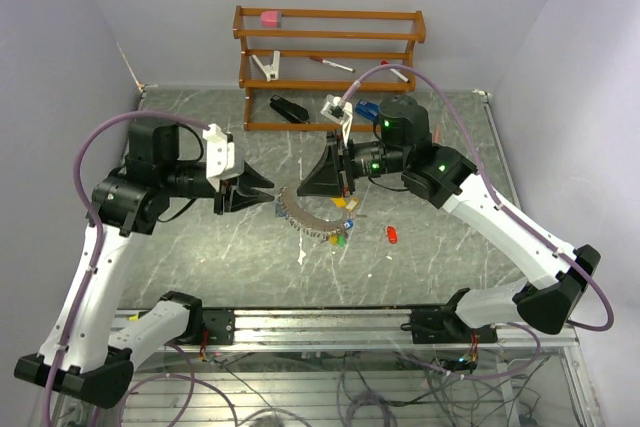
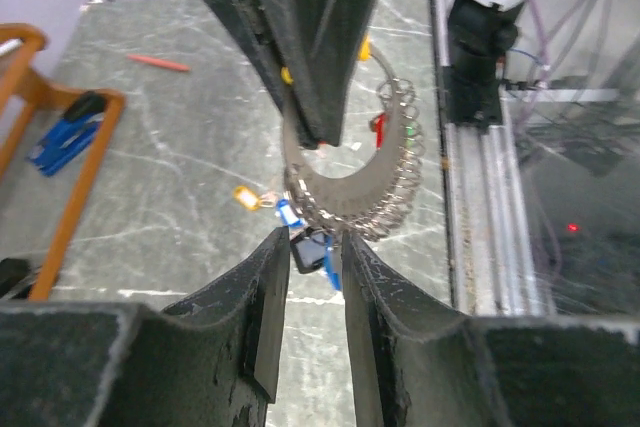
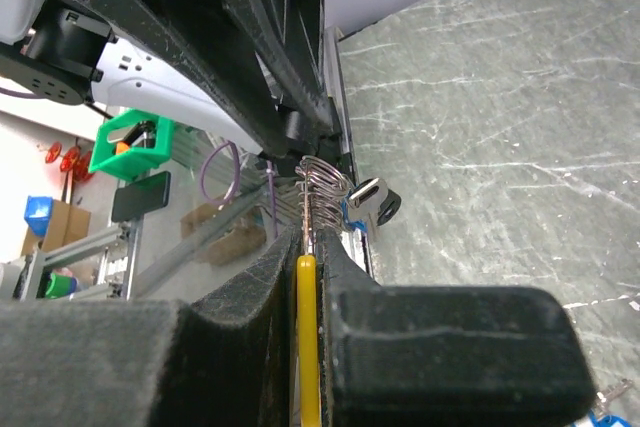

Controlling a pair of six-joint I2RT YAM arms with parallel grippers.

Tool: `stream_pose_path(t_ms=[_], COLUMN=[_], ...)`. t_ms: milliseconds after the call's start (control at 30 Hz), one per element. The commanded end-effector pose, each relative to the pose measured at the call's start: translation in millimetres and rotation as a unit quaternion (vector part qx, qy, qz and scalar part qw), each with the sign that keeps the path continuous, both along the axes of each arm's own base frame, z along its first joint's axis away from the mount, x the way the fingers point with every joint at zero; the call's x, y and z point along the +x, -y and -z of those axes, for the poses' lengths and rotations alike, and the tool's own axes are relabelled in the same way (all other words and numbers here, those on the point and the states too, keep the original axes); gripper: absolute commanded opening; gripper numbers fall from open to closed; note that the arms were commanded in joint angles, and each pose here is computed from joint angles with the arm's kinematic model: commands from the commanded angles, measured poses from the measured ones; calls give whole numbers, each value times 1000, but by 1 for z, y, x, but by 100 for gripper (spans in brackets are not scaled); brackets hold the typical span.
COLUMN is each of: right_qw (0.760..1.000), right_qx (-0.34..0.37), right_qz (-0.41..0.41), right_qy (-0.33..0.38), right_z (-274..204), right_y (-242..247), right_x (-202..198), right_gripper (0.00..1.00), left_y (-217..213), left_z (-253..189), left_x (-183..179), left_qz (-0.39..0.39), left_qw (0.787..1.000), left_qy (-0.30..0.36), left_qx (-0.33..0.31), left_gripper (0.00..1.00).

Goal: Put the keys on the keyring

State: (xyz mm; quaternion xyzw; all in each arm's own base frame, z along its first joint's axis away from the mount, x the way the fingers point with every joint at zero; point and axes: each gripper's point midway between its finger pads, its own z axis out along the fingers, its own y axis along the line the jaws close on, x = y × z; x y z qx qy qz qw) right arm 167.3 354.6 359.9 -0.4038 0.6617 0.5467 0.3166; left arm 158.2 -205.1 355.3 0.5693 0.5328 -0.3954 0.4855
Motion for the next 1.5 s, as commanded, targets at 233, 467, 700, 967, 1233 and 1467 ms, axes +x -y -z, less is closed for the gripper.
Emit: stream_pose_path(t_ms=[233, 467, 700, 967, 1233, 1467], right_qw=[1000, 999, 998, 994, 989, 984], right_qx=[21, 36, 49, 36, 15, 0], right_qz=[-2, -19, -7, 19, 44, 58], right_qy=[15, 24, 50, 98, 140, 171], right_z=[-15, -21, -25, -23, -14, -8], right_y=[-1, -1, 3, 6, 12, 6], right_x=[2, -5, -2, 2, 2, 1], right_gripper=[0, 0, 0, 0, 0, 0], left_y=[-1, -1, 1, 7, 15, 19], left_z=[-13, 6, -3, -6, -11, -28], left_x=[13, 17, 20, 9, 7, 4], left_qz=[-45, -39, -57, -24, 19, 30], left_qw=[998, 999, 998, 998, 994, 991], left_qy=[41, 34, 11, -48, -97, -107], left_qx=[-25, -1, -27, -29, -38, -70], left_gripper=[40, 40, 44, 53, 54, 56])
